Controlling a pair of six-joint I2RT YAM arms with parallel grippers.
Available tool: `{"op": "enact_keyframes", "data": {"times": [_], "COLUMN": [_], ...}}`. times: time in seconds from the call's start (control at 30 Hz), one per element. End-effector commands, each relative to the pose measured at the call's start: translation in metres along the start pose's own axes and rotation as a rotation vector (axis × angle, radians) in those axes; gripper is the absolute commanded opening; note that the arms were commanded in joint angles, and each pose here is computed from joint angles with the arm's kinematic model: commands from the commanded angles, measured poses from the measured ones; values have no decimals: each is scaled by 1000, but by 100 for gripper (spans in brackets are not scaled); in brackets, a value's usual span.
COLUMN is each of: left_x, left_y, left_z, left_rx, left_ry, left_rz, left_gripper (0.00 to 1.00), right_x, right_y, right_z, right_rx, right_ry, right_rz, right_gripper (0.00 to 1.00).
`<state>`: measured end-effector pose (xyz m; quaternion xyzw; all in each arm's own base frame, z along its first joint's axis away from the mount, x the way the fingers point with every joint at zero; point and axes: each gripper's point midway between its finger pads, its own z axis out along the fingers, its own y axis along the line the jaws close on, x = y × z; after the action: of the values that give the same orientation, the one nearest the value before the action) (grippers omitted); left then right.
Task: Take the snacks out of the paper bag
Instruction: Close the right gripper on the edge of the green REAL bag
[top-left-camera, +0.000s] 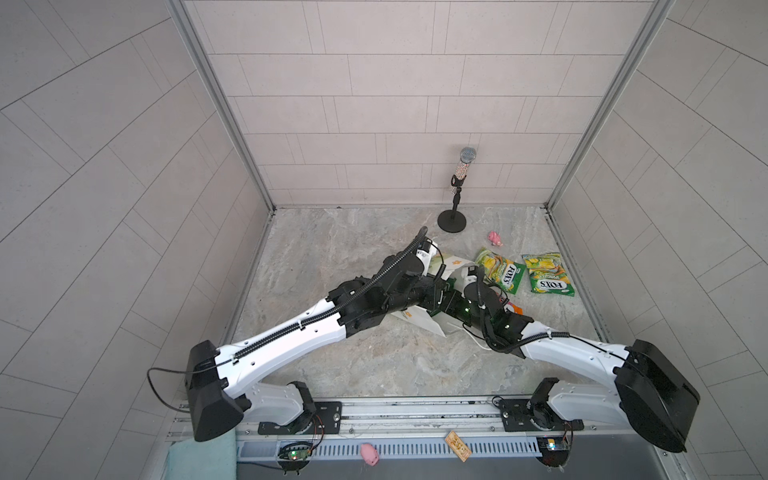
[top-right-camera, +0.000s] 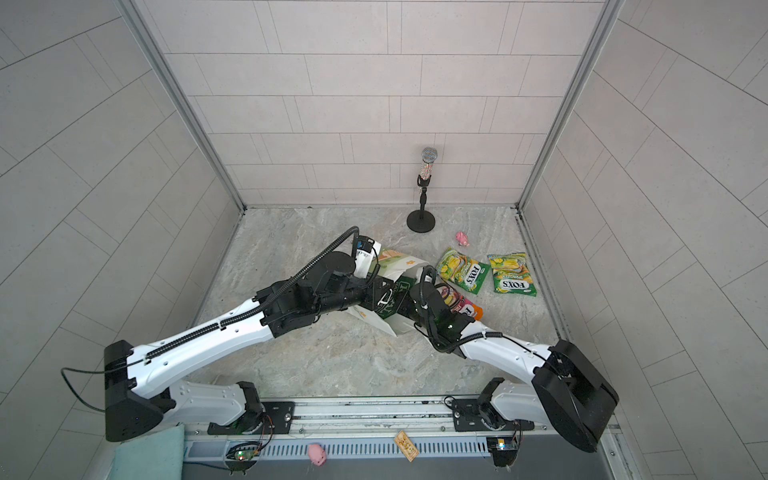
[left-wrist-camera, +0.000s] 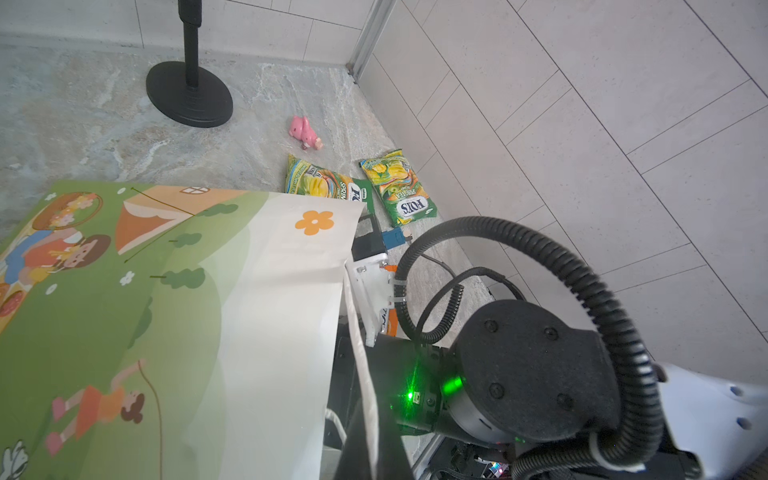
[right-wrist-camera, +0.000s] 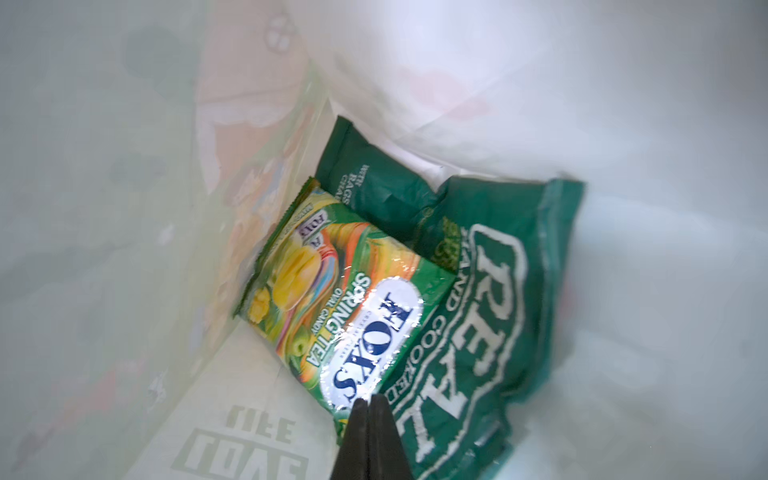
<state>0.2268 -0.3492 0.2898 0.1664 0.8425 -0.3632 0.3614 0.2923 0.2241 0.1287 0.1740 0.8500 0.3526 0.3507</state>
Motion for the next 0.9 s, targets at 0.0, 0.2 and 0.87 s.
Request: {"op": "enact_keyframes", "data": {"times": [0.0, 0.2, 0.87], "left_x": [2, 3, 3], "left_y": [-1, -4, -9], "left_z": [-5, -3, -4], "left_rx": [8, 19, 50], "left_ry": [3, 10, 18], "left_rz": [19, 21, 23], "left_gripper": [0, 0, 0], "right_x": [0, 2, -5], "right_y": [-26, -35, -42], "right_z": [-3, -3, 17], "right_rx": [111, 177, 294], "right_ry": [-14, 4, -6], "right_rz": [-21, -14, -44], "right_gripper": [9, 27, 40]}}
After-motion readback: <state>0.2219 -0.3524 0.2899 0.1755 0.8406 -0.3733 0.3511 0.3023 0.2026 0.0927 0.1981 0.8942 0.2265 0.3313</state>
